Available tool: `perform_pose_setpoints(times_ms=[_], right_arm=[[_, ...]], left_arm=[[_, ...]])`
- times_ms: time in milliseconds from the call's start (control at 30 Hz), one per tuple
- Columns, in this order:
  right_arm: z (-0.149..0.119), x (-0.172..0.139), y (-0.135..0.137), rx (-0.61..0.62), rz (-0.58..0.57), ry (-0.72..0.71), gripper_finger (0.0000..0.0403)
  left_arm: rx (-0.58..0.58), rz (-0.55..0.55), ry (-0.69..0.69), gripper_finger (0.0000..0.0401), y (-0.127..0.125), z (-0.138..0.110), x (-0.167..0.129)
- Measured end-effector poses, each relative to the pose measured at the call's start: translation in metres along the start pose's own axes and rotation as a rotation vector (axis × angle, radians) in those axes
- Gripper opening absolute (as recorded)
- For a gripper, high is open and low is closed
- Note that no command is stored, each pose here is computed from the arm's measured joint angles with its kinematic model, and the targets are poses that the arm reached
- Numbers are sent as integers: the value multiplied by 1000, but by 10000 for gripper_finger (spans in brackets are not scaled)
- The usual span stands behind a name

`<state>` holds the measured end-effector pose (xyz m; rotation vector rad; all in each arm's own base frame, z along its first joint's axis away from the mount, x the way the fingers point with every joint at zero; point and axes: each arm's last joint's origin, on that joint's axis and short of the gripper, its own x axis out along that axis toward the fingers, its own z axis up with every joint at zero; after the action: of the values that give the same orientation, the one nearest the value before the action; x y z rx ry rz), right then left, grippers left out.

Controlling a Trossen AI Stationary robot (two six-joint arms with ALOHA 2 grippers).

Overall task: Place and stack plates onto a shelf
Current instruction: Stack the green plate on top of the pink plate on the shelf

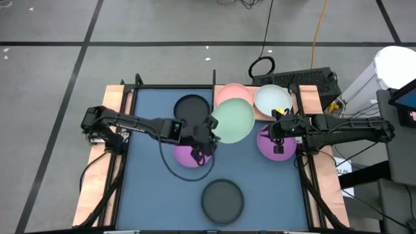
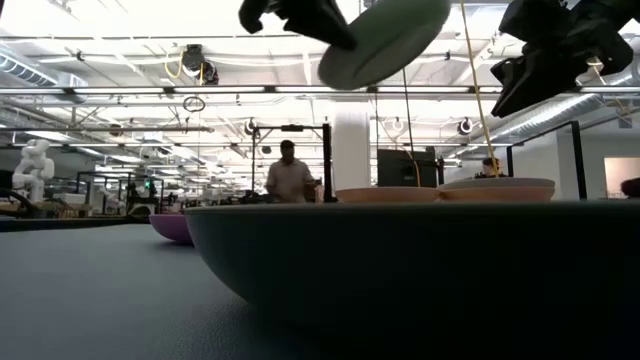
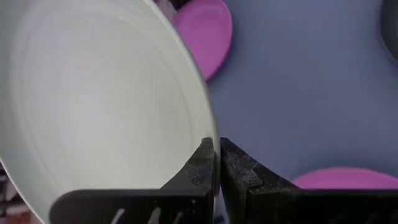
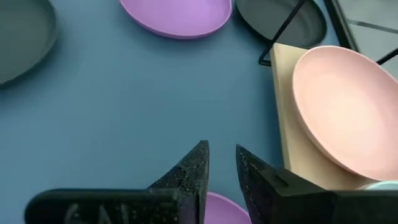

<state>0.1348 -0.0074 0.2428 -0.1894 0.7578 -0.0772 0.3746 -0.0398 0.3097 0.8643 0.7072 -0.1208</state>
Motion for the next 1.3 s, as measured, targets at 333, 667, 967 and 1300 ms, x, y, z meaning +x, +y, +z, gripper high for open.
perform_pose_setpoints(times_ms=[333, 667, 967, 1300], right_arm=[[-1, -8, -1, 102, 6, -48, 59], [-4, -26, -2, 94, -8, -145, 6], [-5, -31, -3, 81, -14, -172, 1], [-5, -31, -3, 65, -16, -173, 0]], left_arm=[[-45, 121, -81, 9, 40, -19, 8], [-150, 250, -264, 9, 78, -36, 26], [-187, 311, -323, 9, 83, -49, 70], [-299, 410, -342, 9, 101, -67, 112]])
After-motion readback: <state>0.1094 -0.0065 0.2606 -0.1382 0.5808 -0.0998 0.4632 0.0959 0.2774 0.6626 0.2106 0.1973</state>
